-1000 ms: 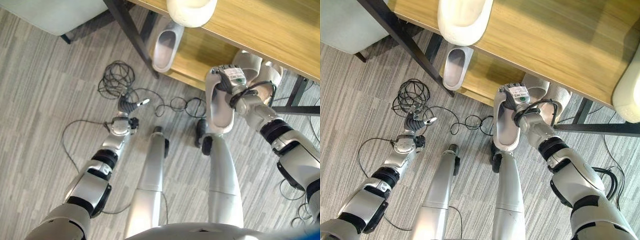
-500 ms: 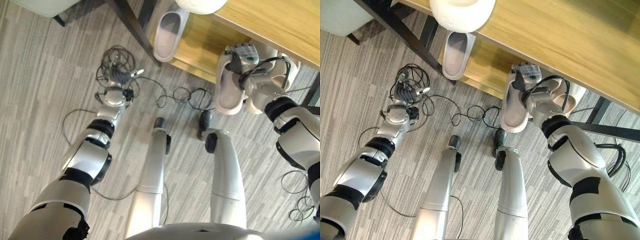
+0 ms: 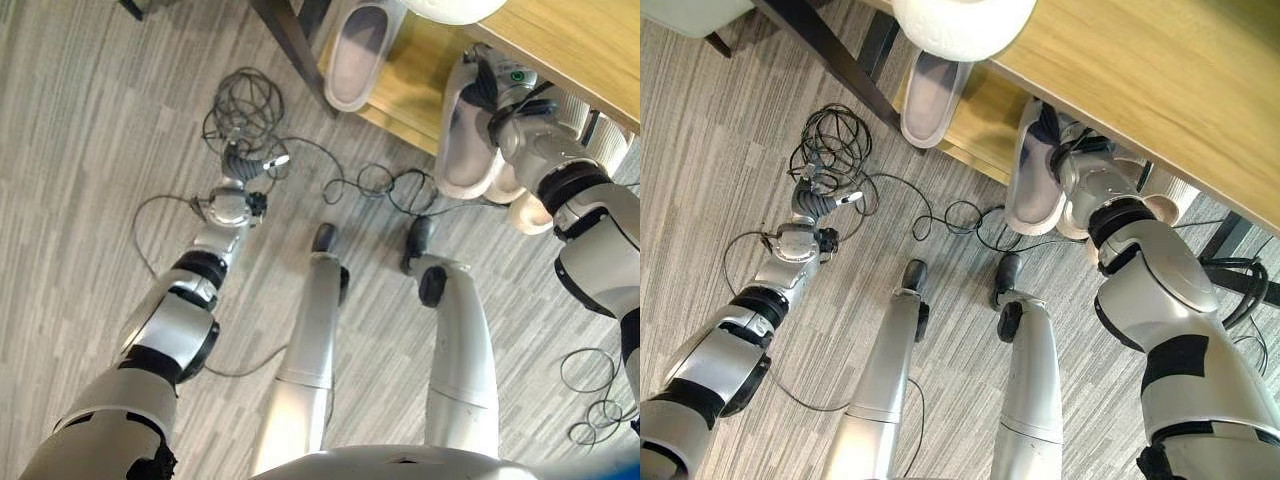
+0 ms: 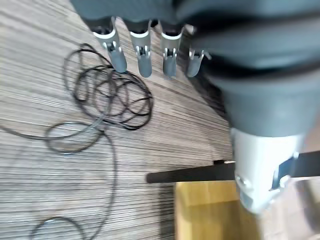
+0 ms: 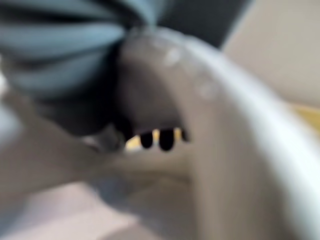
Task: Arrange the slippers neatly on the shoe rack.
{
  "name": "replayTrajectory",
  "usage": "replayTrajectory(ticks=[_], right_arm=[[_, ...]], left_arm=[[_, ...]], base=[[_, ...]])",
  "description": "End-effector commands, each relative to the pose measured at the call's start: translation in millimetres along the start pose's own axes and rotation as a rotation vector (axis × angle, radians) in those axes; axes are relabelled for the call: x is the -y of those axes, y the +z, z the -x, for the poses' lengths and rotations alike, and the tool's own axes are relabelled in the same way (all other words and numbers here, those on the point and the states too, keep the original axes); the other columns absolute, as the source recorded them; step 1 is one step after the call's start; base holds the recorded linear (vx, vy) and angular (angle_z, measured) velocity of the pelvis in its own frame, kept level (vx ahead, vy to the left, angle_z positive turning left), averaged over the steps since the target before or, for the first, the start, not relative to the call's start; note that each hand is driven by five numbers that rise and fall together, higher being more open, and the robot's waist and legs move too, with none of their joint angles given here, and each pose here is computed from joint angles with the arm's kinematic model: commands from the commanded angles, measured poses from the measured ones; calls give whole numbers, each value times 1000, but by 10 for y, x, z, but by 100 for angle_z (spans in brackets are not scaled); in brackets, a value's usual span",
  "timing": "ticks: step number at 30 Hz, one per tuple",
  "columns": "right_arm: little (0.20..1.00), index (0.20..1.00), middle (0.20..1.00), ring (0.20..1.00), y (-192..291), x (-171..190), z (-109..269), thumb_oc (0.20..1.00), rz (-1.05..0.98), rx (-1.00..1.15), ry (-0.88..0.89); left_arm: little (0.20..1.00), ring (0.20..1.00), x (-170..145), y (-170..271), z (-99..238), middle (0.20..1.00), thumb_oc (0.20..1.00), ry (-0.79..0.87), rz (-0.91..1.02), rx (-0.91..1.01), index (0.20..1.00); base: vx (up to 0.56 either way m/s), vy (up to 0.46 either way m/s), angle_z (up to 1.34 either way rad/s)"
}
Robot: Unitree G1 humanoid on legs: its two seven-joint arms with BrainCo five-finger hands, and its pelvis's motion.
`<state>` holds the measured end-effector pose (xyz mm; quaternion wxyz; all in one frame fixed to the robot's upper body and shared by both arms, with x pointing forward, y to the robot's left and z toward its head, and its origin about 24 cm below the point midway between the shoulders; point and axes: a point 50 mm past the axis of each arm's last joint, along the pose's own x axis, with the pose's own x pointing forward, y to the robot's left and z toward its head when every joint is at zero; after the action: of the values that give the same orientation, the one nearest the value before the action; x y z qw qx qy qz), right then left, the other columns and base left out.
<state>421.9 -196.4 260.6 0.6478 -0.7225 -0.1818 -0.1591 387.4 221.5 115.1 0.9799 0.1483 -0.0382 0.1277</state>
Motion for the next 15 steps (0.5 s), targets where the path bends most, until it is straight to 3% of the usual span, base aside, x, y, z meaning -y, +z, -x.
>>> replayTrajectory(ticks=[1,3,4,6,15], right_arm=[[200,200,200,200,-170,300,-116,200,7,-60,-85],[200,200,200,200,-214,318,-119,200,43,-62,-73],[260,260,260,260,-256,326,-116,260,58,-71,-69],[200,200,200,200,-322,376,-125,200,67,-91,-73],[200,200,200,200,-485,624,-175,200,61,-147,-139]], left_arm=[[1000,1000,-239,30,-22,1000,1000,76,27,41,1000],[1000,1000,-285,30,-30,1000,1000,88,28,38,1000],[1000,1000,-307,33,-38,1000,1000,95,25,36,1000],[1000,1000,-346,28,-50,1000,1000,103,13,28,1000],[1000,1000,-383,-222,83,1000,1000,84,-29,-18,1000]], base=[[0,0,0],[0,0,0],[0,0,0],[0,0,0],[0,2,5]])
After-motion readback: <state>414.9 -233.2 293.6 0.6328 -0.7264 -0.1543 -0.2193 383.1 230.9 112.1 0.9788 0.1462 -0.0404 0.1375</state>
